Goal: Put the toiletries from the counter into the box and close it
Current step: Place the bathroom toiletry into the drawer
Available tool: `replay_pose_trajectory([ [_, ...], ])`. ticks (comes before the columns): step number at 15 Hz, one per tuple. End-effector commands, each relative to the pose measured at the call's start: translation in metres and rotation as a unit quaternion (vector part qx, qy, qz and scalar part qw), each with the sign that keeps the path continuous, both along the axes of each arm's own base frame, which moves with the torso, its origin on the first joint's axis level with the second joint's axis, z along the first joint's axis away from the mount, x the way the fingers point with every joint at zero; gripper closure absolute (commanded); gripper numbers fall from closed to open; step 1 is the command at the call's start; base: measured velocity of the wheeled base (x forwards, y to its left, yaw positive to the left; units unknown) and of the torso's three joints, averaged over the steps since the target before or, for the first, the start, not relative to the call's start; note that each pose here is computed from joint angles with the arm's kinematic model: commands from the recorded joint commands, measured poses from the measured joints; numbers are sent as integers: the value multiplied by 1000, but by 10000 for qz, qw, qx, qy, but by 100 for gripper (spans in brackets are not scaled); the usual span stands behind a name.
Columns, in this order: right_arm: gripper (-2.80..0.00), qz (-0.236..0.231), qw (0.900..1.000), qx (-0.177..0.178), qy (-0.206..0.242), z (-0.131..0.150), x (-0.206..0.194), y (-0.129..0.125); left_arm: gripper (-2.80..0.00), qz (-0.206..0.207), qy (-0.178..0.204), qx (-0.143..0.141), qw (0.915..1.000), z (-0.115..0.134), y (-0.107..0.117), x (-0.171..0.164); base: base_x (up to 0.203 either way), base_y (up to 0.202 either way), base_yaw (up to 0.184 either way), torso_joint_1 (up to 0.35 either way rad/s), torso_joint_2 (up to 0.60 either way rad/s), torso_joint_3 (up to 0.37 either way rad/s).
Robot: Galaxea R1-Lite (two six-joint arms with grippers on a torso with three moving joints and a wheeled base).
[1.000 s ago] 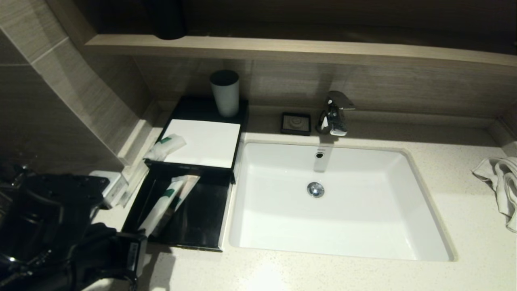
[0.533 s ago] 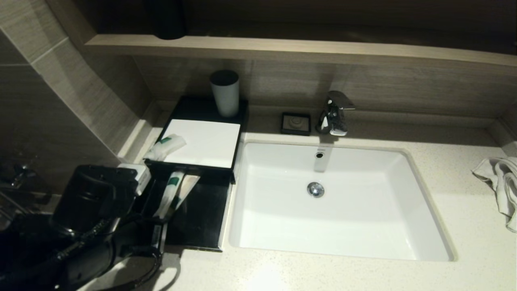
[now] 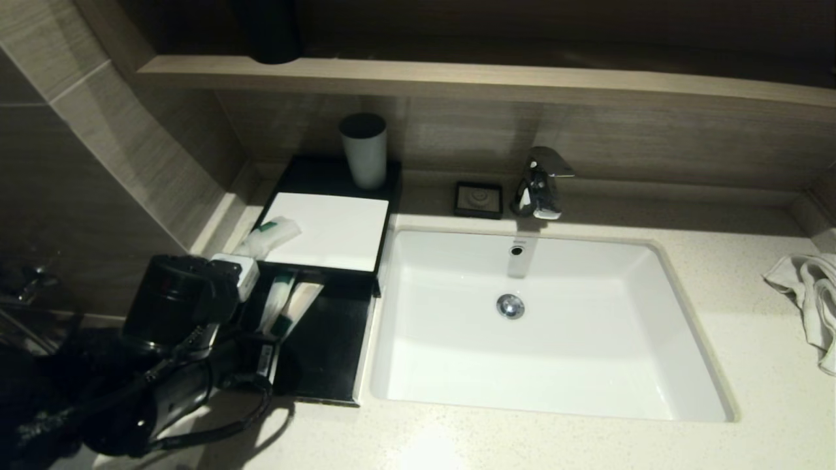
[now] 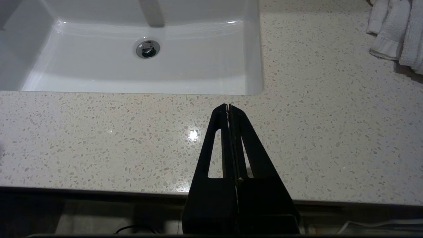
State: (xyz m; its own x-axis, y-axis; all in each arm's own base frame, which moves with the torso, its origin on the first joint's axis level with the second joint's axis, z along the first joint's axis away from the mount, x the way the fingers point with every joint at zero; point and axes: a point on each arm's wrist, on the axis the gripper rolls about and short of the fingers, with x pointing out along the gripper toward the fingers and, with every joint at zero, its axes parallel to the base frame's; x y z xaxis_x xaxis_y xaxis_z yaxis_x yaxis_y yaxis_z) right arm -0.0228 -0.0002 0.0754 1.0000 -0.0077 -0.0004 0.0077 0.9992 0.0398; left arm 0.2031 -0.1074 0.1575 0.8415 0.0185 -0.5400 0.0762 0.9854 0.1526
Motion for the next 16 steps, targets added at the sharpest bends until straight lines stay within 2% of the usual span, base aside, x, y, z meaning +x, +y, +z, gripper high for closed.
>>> replay_pose_trajectory([
  [1,0,0,10000,0,6,0,0,0,0,40,101,91,9999,-6,-1,6,0,0,0,0,0,0],
  [11,0,0,10000,0,7,0,0,0,0,39,10,51,10000,-9,-4,12,0,0,0,0,0,0],
  [12,0,0,10000,0,6,0,0,0,-280,31,-7,54,10000,-8,-5,12,0,0,0,0,0,0],
  [16,0,0,10000,0,6,0,0,0,-280,16,-130,23,9999,-1,-4,12,0,0,0,0,0,0],
])
